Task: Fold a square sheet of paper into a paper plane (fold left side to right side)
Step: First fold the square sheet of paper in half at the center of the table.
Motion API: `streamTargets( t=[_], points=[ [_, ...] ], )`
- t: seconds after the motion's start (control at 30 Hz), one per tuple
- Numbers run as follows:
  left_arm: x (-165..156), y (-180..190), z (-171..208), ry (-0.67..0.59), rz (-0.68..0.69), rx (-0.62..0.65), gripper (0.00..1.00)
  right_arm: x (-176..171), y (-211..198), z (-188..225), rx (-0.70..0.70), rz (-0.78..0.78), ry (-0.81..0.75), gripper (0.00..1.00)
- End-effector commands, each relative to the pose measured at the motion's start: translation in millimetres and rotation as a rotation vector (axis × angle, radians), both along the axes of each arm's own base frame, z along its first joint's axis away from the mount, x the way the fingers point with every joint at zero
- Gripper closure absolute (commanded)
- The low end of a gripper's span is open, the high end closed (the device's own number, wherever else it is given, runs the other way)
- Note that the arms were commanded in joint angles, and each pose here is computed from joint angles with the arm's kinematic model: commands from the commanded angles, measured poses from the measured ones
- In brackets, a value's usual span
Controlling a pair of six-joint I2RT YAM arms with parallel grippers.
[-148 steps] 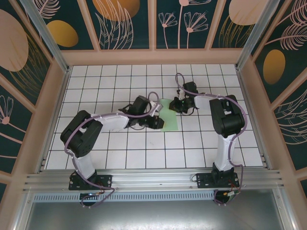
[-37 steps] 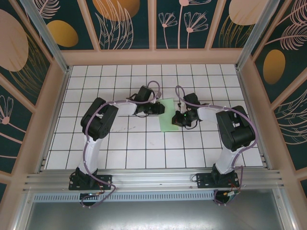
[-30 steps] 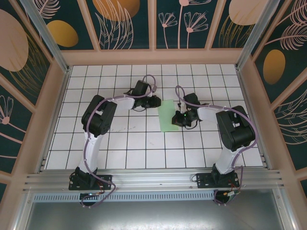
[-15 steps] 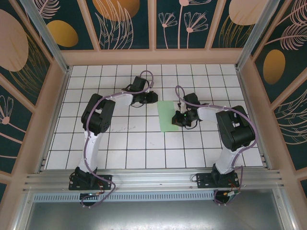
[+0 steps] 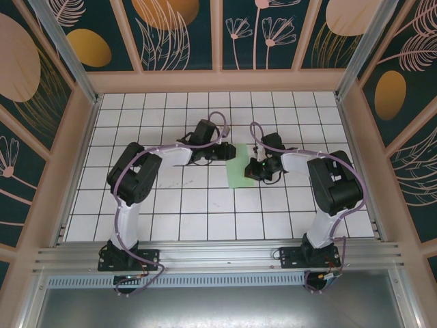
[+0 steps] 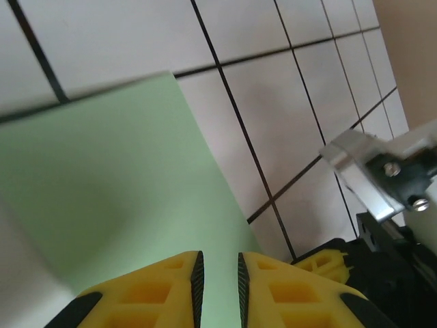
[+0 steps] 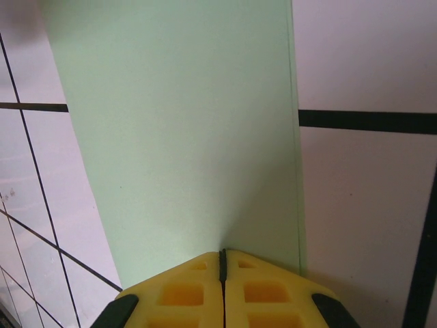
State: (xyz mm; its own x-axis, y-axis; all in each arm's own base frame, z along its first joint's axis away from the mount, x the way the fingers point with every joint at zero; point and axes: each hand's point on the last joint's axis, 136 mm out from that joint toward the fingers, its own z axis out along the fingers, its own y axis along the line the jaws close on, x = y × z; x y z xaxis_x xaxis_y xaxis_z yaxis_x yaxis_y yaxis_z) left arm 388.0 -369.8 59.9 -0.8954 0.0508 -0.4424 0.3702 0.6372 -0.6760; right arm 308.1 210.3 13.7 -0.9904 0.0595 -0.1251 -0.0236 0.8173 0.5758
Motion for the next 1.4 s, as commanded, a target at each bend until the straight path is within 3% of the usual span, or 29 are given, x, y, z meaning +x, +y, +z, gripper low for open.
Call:
streamTargets(
  t=[0.0,0.43,0.7,0.97,1.37],
  points=[
    [8,6,-19,0.028,0.043,0.016,0.78,-30,-23,-37,-0.129,-0.022,0.131,0.92],
    [25,27,-62,0.025,0.118,0.217,0.78,-32,-27,-41,-0.165,-0.016,0.139,0.92],
    [46,36,-67,-0.022,0.159,0.326,0.78,-35,-29,-44,-0.179,-0.013,0.148,0.92],
    [77,36,-69,-0.047,0.197,0.367,0.78,-36,-30,-45,-0.179,-0.012,0.149,0.92],
    [121,42,-62,-0.065,0.258,0.326,0.73,-41,-31,-47,-0.183,-0.002,0.160,0.92]
  ],
)
